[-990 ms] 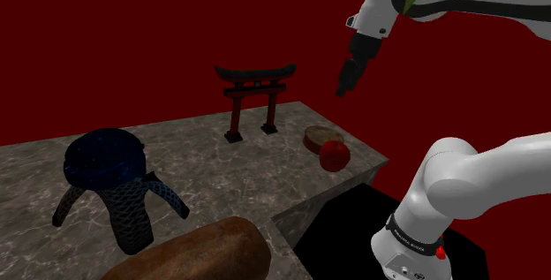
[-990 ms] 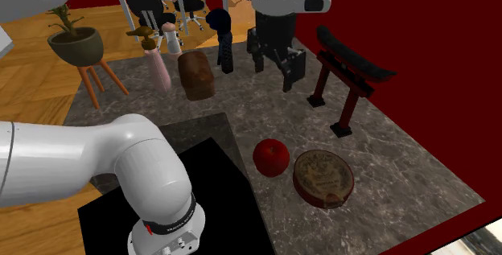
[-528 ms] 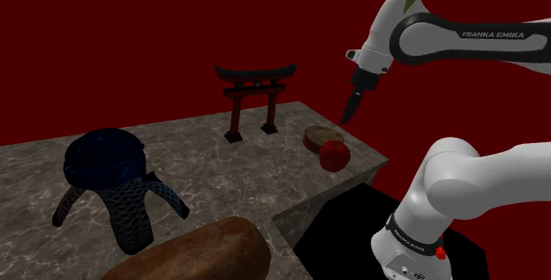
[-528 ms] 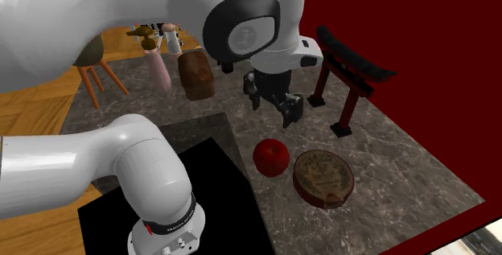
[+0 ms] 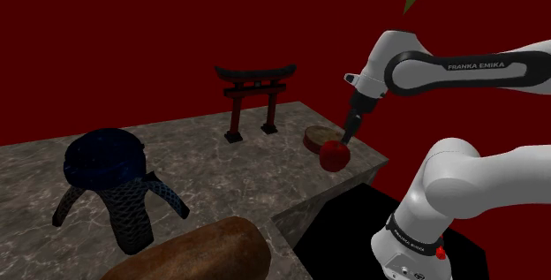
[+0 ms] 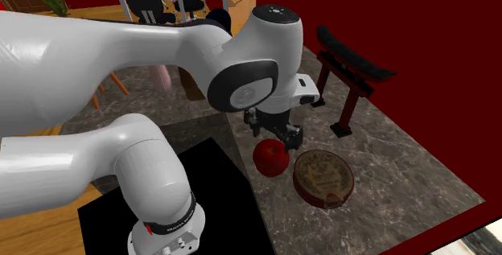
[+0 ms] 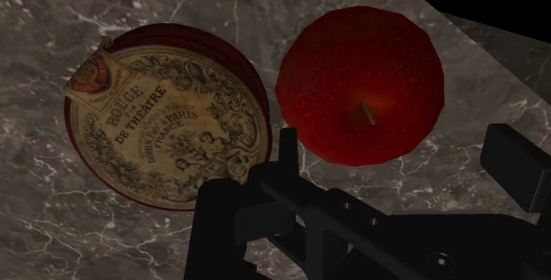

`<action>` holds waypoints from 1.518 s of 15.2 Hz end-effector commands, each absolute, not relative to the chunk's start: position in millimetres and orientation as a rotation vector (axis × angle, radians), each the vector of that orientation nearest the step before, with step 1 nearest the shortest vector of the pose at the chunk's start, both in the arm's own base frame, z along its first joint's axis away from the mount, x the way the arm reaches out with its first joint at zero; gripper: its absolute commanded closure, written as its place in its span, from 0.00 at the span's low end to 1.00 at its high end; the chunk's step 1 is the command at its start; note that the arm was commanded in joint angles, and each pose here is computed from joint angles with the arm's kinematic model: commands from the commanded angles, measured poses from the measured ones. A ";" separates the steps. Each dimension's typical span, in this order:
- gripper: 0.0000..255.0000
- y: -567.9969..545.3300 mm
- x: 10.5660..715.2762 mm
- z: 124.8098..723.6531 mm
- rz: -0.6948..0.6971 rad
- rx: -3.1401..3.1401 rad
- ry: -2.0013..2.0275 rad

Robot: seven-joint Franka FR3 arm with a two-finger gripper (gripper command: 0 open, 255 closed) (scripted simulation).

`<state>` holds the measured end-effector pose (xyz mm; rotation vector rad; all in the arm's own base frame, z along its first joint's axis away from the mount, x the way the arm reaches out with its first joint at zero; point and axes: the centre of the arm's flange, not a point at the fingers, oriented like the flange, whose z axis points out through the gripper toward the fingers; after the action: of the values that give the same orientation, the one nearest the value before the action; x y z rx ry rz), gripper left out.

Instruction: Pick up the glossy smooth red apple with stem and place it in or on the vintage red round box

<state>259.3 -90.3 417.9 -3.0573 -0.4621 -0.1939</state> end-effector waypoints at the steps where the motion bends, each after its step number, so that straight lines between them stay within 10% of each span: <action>1: 0.00 -88.8 260.6 407.2 -0.195 -3.057 -0.464; 11: 0.00 -88.0 262.2 393.8 -0.195 -3.057 -0.464; 12: 1.00 -88.0 262.2 393.8 -0.195 -3.057 -0.464; 23: 1.00 -87.9 262.2 404.3 -0.195 -3.057 -0.464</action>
<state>262.1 -88.1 399.4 -3.0569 -0.4642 -0.1954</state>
